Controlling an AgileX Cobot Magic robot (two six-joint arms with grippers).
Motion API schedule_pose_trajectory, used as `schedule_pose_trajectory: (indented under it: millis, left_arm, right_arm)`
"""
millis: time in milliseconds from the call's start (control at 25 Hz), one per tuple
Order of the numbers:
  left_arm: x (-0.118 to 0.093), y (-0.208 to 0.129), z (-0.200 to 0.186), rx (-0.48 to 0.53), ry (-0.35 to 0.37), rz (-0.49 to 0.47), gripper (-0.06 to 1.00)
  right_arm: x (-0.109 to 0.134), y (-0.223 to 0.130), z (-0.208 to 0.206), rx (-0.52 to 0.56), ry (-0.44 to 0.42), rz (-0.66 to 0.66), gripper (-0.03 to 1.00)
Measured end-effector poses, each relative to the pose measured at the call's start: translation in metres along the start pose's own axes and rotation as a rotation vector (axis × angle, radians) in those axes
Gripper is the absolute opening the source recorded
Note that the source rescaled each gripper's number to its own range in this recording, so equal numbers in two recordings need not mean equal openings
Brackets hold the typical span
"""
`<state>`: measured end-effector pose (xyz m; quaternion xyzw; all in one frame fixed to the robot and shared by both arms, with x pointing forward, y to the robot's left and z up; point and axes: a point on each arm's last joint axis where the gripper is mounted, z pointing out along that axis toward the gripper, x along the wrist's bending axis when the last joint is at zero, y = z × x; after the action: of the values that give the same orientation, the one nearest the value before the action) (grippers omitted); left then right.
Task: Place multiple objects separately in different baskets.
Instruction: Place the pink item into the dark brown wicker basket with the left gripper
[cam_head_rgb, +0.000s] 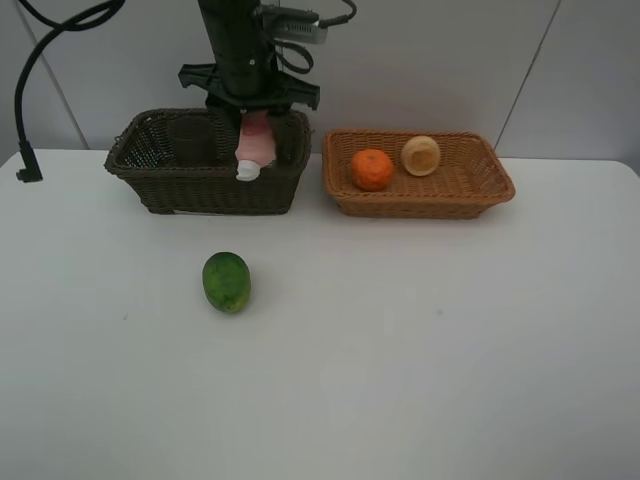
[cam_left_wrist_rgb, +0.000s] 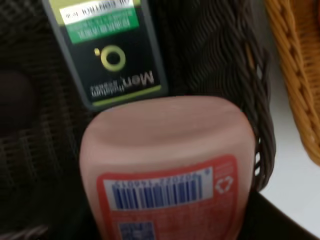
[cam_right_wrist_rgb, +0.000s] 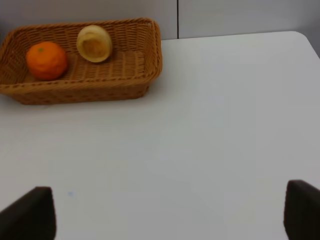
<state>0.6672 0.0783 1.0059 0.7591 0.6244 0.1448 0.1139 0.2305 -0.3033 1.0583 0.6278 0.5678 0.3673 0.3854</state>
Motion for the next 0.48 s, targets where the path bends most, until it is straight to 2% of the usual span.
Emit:
schedule_pose_trajectory:
  millis: [240,480]
  left_arm:
    - [0.001,0.009,0.000,-0.088,-0.031,-0.009,0.70]
    - [0.019,0.028,0.000,-0.246,-0.039,-0.025,0.70]
  right_arm:
    - [0.000,0.000,0.000,0.000,0.000,0.000,0.97]
    - [0.000,0.000,0.000,0.000,0.000,0.000,0.97]
